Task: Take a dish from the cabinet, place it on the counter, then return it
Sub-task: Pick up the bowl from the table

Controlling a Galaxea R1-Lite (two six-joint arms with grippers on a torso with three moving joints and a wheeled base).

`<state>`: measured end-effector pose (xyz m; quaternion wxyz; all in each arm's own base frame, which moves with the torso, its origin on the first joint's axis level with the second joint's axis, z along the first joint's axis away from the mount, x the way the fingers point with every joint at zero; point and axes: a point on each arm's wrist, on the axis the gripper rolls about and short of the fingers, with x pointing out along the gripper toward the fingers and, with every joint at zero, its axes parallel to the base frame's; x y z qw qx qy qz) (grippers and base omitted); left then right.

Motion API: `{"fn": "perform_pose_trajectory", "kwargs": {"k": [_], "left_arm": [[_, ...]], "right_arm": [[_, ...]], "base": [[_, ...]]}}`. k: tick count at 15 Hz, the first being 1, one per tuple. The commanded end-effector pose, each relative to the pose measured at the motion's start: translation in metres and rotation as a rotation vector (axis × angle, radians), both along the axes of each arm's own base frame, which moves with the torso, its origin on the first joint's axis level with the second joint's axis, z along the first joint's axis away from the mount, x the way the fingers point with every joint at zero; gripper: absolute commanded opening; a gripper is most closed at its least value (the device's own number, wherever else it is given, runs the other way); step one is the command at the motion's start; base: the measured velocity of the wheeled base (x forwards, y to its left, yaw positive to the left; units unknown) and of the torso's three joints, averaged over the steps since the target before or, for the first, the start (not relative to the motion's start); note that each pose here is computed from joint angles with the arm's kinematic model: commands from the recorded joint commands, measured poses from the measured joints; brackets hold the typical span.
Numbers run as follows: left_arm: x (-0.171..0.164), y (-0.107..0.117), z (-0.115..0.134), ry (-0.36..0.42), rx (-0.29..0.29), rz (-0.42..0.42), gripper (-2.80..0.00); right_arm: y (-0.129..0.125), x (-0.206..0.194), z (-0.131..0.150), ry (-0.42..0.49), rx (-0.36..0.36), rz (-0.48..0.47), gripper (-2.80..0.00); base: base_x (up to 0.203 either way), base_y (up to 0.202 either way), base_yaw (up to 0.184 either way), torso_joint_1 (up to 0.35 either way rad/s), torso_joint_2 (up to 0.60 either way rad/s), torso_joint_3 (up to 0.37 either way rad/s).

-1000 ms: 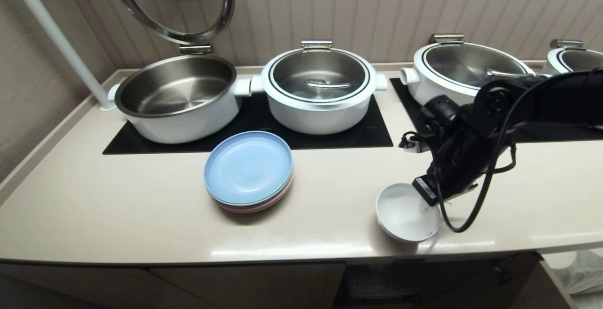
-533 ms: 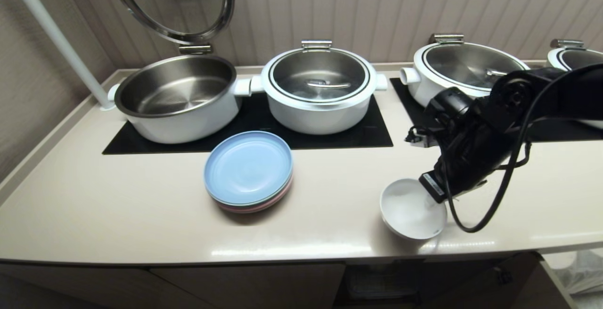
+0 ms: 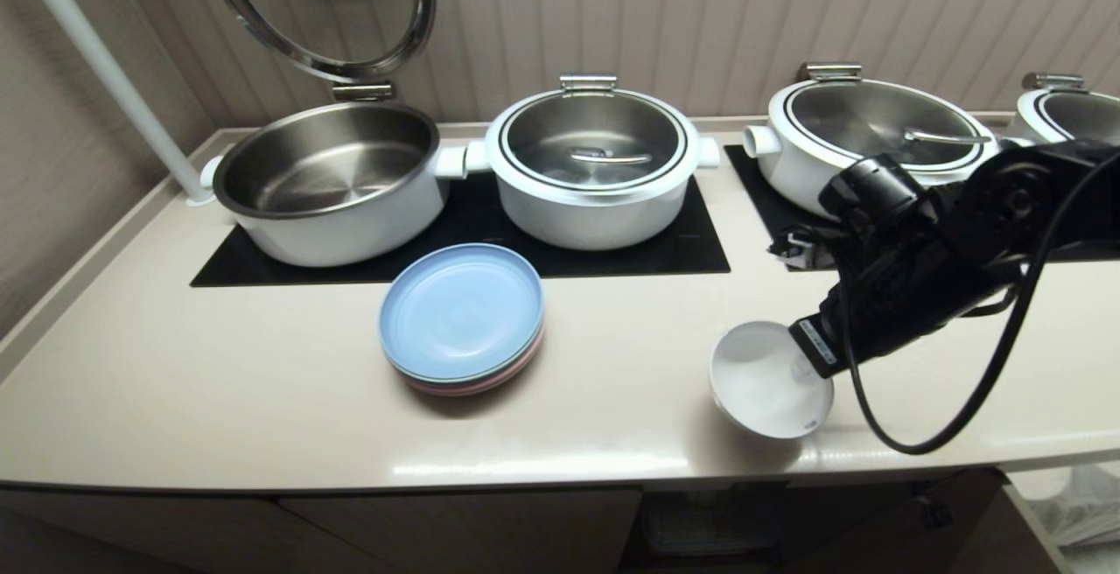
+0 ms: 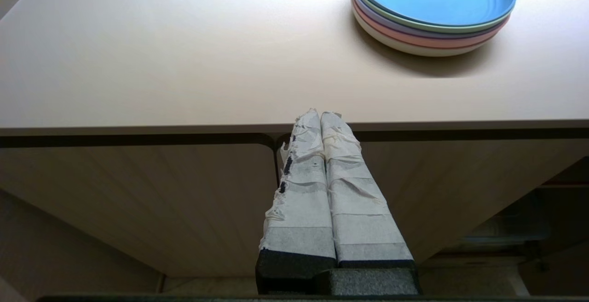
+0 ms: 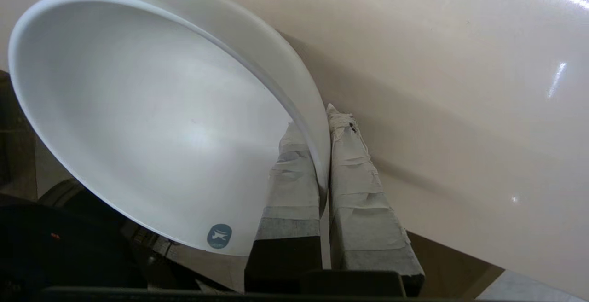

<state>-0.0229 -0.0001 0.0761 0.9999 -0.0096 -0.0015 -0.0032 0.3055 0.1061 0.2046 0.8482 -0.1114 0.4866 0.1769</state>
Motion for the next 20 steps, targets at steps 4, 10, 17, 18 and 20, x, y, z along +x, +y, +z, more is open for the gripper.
{"fn": "perform_pose_trajectory", "kwargs": {"k": [4,10,17,18,20], "left_arm": [[0.0,0.0,0.0,0.0,-0.001,-0.001,-2.8],[0.0,0.0,0.0,0.0,-0.001,-0.001,-2.8],[0.0,0.0,0.0,-0.001,-0.001,0.001,-2.8],[0.0,0.0,0.0,0.0,-0.001,-0.001,-2.8],[0.0,0.0,0.0,-0.001,-0.001,-0.001,-2.8]], "right_arm": [[-0.013,-0.022,0.018,-0.048,0.02,-0.02,-2.8],[-0.026,-0.059,0.037,0.011,0.05,-0.093,-2.8],[-0.041,-0.113,0.053,0.102,0.101,-0.047,-2.8],[-0.043,-0.122,0.055,0.124,0.097,-0.042,-2.8],[-0.048,-0.137,0.057,0.12,0.099,-0.039,-2.8]], "base": [[0.0,0.0,0.0,0.0,0.0,0.0],[0.0,0.0,0.0,0.0,0.0,0.0],[0.0,0.0,0.0,0.0,0.0,0.0],[0.0,0.0,0.0,0.0,0.0,0.0],[0.0,0.0,0.0,0.0,0.0,0.0]]}}
